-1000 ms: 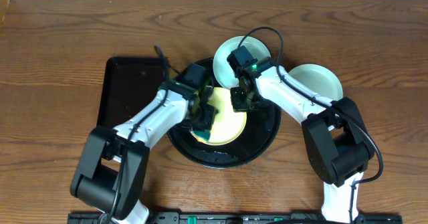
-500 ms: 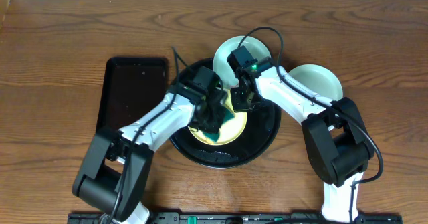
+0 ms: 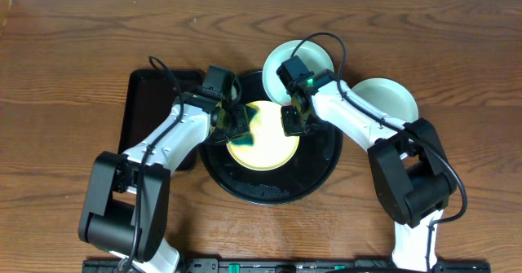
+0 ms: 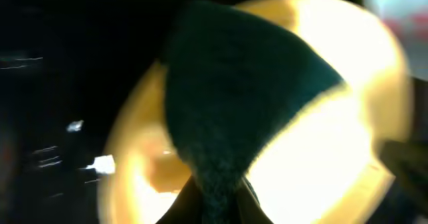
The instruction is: Clean dirty plates on tray and stack at the side
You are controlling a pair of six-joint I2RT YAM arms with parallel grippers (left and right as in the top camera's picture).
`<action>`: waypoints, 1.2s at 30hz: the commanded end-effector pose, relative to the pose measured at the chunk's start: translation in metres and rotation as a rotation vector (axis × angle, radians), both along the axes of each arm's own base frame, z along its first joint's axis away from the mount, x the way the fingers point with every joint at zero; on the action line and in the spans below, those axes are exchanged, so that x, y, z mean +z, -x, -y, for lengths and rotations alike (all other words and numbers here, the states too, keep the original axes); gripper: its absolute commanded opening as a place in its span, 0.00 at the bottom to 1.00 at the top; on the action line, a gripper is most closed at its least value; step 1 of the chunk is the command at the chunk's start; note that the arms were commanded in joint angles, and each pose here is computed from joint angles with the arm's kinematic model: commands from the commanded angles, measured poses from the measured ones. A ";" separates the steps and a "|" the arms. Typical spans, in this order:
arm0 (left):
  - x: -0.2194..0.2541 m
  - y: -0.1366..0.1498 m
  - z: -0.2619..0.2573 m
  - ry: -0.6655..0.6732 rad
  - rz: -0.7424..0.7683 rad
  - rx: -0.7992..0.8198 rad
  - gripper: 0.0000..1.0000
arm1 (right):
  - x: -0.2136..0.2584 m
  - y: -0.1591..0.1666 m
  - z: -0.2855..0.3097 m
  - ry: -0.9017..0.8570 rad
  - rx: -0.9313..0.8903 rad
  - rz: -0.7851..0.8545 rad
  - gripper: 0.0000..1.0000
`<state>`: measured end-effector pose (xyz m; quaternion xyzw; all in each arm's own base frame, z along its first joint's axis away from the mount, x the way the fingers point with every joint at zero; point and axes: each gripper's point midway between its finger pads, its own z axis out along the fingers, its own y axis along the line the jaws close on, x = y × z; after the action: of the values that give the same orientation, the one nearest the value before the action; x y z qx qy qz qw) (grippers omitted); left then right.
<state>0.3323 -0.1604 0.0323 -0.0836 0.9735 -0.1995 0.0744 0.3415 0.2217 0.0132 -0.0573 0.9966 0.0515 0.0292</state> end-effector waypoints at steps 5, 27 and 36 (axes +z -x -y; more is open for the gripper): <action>0.010 0.028 0.051 0.152 0.008 -0.253 0.07 | -0.001 -0.005 0.003 0.029 -0.012 0.019 0.01; 0.103 -0.055 -0.113 -0.124 0.283 0.369 0.08 | 0.056 -0.018 -0.007 -0.064 0.096 0.143 0.01; 0.093 -0.040 -0.144 -0.163 0.220 0.413 0.07 | 0.142 -0.037 0.051 -0.007 -0.026 0.362 0.01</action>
<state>0.3731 -0.0212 0.1254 -0.2565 0.9328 -0.1169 0.2245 0.3623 0.2010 0.1183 -0.0773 0.9825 0.0692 0.1544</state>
